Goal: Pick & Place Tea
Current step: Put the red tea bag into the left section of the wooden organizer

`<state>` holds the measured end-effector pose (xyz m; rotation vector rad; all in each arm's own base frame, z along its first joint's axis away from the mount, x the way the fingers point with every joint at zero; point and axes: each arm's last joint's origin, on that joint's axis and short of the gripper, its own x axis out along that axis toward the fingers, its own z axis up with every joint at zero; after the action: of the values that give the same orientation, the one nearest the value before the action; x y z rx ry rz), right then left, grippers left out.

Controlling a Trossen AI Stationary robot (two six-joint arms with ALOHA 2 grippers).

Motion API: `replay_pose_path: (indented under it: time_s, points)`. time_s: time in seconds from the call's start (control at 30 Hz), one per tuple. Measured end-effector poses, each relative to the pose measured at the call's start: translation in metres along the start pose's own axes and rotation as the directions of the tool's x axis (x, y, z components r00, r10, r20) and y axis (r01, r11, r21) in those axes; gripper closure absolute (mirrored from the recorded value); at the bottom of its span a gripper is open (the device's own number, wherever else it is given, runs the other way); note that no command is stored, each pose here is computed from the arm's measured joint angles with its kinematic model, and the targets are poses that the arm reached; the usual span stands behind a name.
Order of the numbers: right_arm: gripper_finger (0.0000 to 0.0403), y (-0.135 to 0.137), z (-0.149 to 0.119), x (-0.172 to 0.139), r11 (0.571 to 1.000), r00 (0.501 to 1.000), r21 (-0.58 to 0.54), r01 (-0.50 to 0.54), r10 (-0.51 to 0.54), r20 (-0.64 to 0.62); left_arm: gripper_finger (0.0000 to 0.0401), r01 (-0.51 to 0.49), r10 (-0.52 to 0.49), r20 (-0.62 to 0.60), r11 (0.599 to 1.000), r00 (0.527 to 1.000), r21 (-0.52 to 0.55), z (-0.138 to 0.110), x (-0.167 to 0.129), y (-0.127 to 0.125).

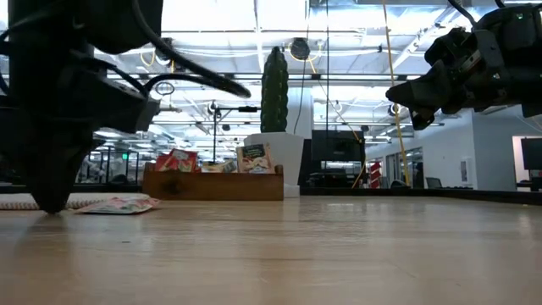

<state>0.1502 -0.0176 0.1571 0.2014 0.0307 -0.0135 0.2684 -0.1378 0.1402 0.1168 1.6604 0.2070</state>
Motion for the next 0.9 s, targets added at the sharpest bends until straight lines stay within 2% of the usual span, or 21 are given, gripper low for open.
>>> replay_pose_path:
  time_s: [0.2, 0.27, 0.33, 0.47, 0.6, 0.67, 0.73, 0.8, 0.9]
  points:
    - [0.0403, 0.0, 0.0, 0.0, 1.0, 1.0, 0.0, 0.0, 0.0, -0.001, 0.04, 0.043, -0.045, 0.111, 0.999, 0.993, 0.022, 0.011, 0.007, 0.003]
    - [0.0403, 0.0, 0.0, 0.0, 1.0, 1.0, 0.0, 0.0, 0.0, -0.001, 0.04, 0.003, -0.01, 0.189, 0.999, 0.982, 0.038, 0.02, 0.006, 0.007]
    - [0.0403, 0.0, 0.0, 0.0, 1.0, 1.0, 0.0, 0.0, 0.0, -0.001, 0.0399, -0.085, 0.072, 0.26, 0.996, 0.963, 0.038, 0.028, 0.008, 0.014]
    - [0.0403, 0.0, 0.0, 0.0, 1.0, 1.0, 0.0, 0.0, 0.0, -0.001, 0.0397, -0.234, 0.207, 0.418, 0.972, 0.885, 0.012, 0.051, 0.008, 0.034]
    - [0.0403, 0.0, 0.0, 0.0, 1.0, 1.0, 0.0, 0.0, 0.0, -0.001, 0.0399, -0.266, 0.247, 0.561, 0.963, 0.79, -0.049, 0.081, 0.004, 0.06]
    - [0.0403, 0.0, 0.0, 0.0, 1.0, 1.0, 0.0, 0.0, 0.0, -0.001, 0.0397, -0.271, 0.262, 0.598, 0.959, 0.758, -0.076, 0.091, 0.002, 0.073]
    - [0.0403, 0.0, 0.0, 0.0, 1.0, 1.0, 0.0, 0.0, 0.0, -0.001, 0.0391, -0.285, 0.268, 0.587, 0.956, 0.764, -0.066, 0.093, 0.003, 0.084]
    - [0.0403, 0.0, 0.0, 0.0, 1.0, 1.0, 0.0, 0.0, 0.0, -0.001, 0.0382, -0.27, 0.261, 0.532, 0.961, 0.805, -0.062, 0.085, 0.002, 0.093]
    - [0.0403, 0.0, 0.0, 0.0, 1.0, 1.0, 0.0, 0.0, 0.0, -0.001, 0.0359, -0.14, 0.183, 0.417, 0.981, 0.89, -0.132, 0.069, -0.004, 0.106]
